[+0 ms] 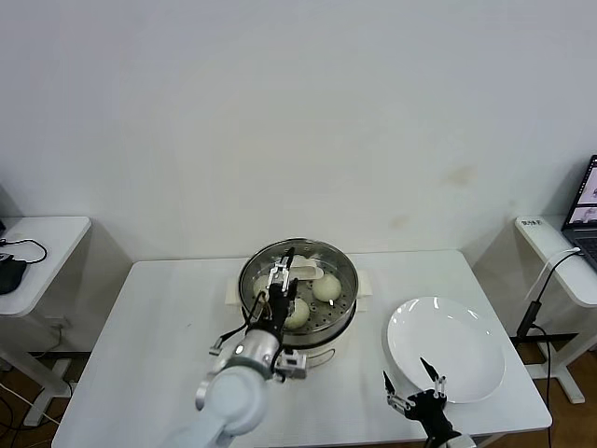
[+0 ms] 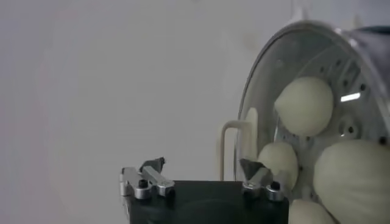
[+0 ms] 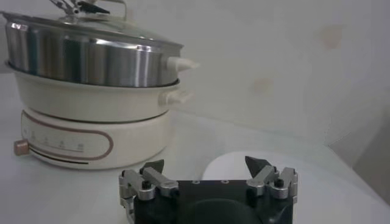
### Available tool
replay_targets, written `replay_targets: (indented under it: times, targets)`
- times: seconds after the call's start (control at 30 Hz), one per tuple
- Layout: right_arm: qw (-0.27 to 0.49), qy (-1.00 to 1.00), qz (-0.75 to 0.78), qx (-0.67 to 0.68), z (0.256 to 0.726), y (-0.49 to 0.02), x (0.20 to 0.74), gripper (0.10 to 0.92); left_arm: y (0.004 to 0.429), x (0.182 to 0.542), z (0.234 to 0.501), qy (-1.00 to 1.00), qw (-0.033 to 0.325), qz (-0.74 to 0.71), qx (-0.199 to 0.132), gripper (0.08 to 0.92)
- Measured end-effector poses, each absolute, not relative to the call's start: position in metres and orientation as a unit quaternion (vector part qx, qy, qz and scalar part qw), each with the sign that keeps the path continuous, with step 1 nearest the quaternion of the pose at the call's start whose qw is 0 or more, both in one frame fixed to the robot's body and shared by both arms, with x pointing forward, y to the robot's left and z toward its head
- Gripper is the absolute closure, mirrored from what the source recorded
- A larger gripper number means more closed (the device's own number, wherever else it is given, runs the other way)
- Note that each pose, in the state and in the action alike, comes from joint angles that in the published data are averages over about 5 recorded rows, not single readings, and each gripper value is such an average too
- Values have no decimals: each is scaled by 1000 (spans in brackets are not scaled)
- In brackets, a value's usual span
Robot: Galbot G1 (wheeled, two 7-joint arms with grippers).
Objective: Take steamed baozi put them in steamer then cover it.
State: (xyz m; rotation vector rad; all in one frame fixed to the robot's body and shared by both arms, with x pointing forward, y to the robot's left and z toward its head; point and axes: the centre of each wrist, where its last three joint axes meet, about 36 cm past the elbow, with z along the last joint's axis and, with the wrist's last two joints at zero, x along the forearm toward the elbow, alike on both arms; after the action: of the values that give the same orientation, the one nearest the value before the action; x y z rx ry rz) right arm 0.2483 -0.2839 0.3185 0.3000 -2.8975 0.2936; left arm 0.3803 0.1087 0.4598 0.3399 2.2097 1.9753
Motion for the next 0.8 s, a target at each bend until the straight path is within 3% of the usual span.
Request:
replay_targets:
  times: [0.2,0.4,0.6,0.8]
  targets:
    - [102,-984,101,101,320,-288,247,200,128,342,478,772,103,619,102,177]
    - [96,-984,104,105,325,-292,246,200,164,307,489,842,109,524,65,177]
    - [96,-984,100,114,327,-290,244,199,208,279,476,921,81,379,26,177]
    - [100,-983,94,120,330,-290,238,199,241,246,448,974,34,225,10,177]
